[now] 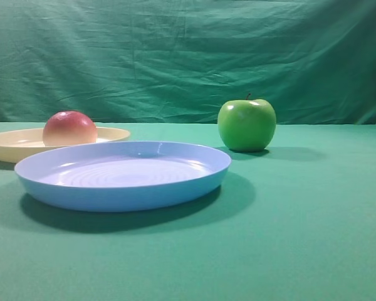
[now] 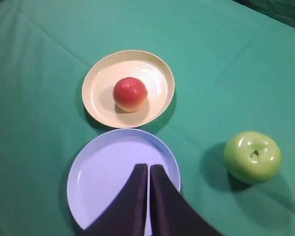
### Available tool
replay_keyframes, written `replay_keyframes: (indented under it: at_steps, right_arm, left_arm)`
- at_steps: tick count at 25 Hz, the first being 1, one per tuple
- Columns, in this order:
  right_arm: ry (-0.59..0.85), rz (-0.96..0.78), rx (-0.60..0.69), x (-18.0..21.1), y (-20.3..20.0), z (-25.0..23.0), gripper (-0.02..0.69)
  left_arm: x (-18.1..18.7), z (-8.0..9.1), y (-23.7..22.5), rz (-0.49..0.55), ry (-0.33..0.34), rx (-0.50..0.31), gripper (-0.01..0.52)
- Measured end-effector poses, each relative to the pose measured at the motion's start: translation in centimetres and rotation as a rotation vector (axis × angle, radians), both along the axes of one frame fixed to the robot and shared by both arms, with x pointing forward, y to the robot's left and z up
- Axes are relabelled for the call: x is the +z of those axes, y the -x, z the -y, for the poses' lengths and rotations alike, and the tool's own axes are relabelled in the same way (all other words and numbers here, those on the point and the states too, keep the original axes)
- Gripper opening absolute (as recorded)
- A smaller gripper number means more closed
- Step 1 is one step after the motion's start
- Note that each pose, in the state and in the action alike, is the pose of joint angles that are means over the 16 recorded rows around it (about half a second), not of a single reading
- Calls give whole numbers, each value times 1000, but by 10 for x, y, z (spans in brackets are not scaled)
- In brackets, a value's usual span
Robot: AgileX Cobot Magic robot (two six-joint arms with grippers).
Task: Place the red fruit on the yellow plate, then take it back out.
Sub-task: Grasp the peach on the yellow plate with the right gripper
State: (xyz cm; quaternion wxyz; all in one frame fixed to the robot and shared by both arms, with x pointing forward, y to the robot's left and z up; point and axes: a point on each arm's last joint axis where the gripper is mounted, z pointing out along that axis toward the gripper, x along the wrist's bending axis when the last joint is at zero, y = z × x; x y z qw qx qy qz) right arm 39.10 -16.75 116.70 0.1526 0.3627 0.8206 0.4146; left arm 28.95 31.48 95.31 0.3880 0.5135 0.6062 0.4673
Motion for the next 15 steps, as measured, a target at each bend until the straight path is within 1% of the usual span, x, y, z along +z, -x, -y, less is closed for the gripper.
replay_keyframes:
  at_steps: [7,11,15]
  right_arm:
    - [-34,71,-79,6,35,36,0]
    - [-65,126,-157,9,52,59,0]
    - [-96,186,-247,2,68,81,0]
  left_arm:
    - [0,0,0,0,0,0,0]
    - [0,0,0,0,0,0,0]
    - [0,0,0,0,0,0,0]
